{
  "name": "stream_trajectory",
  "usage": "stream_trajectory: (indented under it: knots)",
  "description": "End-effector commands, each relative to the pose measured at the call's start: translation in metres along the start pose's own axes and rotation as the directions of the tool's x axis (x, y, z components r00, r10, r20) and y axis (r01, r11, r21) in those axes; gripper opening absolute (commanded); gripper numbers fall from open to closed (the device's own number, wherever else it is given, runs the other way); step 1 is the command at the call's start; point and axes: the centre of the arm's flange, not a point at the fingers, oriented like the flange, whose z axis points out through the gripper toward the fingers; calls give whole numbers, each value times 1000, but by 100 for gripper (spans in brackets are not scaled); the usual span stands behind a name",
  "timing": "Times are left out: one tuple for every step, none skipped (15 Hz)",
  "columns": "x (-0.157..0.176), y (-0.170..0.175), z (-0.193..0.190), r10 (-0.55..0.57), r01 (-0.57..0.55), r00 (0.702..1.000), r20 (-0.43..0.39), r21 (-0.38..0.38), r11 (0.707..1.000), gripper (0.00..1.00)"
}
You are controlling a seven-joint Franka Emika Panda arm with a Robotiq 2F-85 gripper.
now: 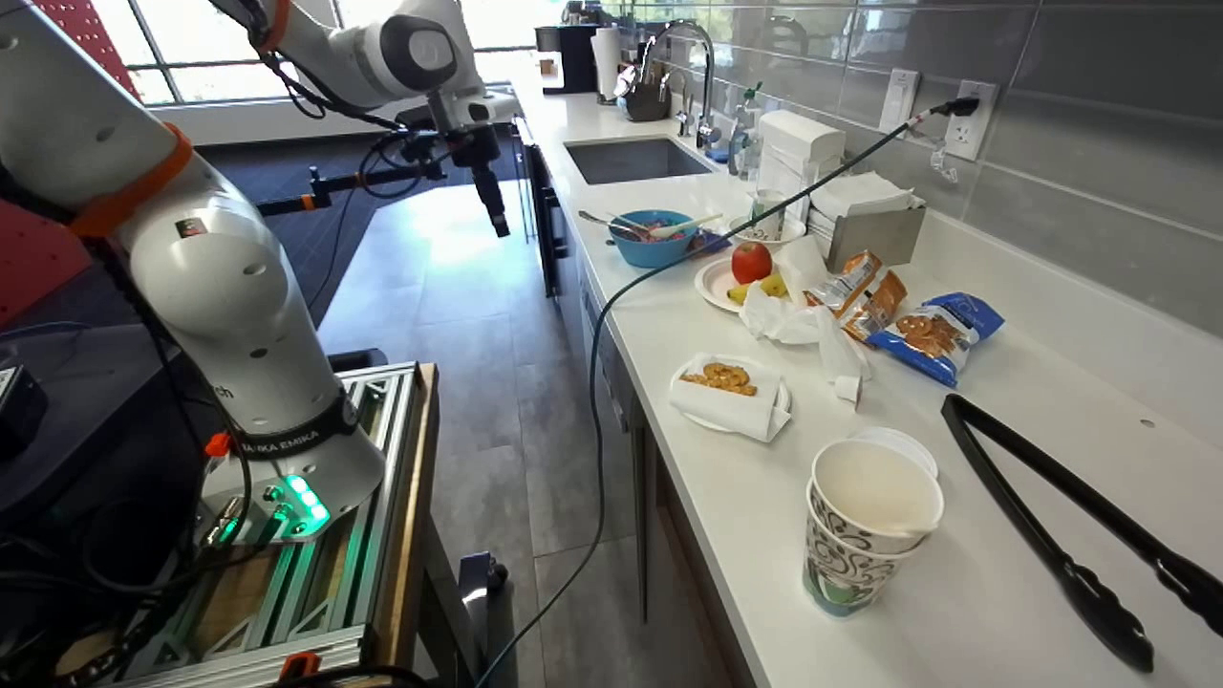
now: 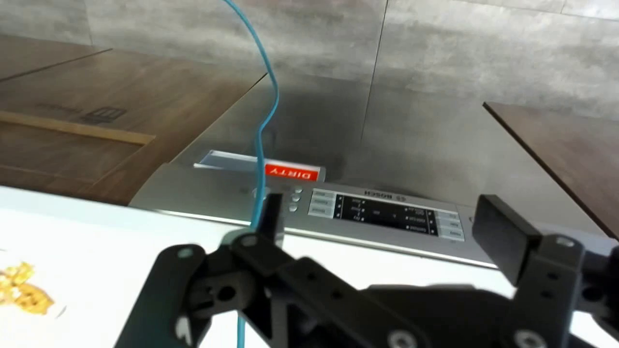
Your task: Press a button on the dishwasher.
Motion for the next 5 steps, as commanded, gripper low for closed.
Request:
stream_trajectory:
  knots:
    - [-1,3,-13,2,-3,1000,-23,-10,1000,100]
    - [-3,5,-22,3,-4,999,-43,-14,1000,100]
    - [-5,6,-25,3,-4,999,-53,-17,1000,100]
    - [-5,7,-24,3,-4,999,-54,-20,1000,100]
    - [-5,8,-22,3,-4,999,-52,-23,1000,100]
